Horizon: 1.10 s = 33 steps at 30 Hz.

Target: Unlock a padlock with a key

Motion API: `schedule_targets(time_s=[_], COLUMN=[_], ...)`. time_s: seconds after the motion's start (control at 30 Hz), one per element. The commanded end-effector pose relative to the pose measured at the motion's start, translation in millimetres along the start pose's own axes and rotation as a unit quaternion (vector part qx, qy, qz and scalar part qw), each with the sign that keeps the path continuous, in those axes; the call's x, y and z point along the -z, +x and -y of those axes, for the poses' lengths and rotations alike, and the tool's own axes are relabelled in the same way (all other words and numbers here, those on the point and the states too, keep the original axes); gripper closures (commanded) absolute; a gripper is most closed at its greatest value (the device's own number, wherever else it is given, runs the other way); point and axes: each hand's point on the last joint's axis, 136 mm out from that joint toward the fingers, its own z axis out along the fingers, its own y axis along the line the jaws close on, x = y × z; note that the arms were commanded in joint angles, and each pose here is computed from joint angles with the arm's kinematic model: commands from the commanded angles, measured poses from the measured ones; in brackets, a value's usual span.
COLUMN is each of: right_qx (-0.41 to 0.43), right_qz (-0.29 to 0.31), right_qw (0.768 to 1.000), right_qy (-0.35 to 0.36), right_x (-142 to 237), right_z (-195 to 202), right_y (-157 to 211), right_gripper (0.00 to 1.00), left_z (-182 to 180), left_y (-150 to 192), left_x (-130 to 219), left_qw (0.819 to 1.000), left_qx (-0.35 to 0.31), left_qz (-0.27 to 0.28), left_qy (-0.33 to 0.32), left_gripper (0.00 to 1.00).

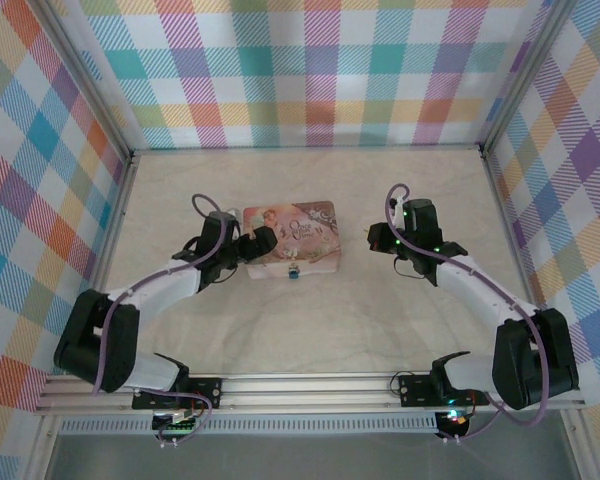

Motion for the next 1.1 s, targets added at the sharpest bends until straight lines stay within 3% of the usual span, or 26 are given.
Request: schedule_targets(time_s=[0.0, 0.3, 0.5, 0.8, 1.07], right_qx=[0.004, 0.004, 0.031, 0.068, 0.073], right_qz=[0.019, 0.007, 0.013, 0.017, -0.014], right_qw=[1.0, 1.0, 0.999, 0.997, 0.997], right_qy=[0.004, 0.013, 0.023, 0.014, 0.008], right_x=[-2, -8, -11, -47, -106], right_z=[3, 9, 3, -23, -36], right_y=[-7, 0, -21, -85, -130], right_gripper=[1.0, 1.0, 1.0, 1.0, 1.0], left_z=[29, 63, 56, 60, 67], left_y=[-29, -55, -59, 0, 41], left_x=[-8, -37, -16, 41, 49], left_qw=[0.998, 0.995, 0.996, 0.991, 0.974], left_qx=[-0.017, -0.036, -0.039, -0.073, -0.116], left_qz=[0.025, 0.02, 0.048, 0.044, 0.101], left_qy=[0.046, 0.086, 0.07, 0.101, 0.163], left_gripper=[0.02, 0.03, 0.0, 0.0, 0.0])
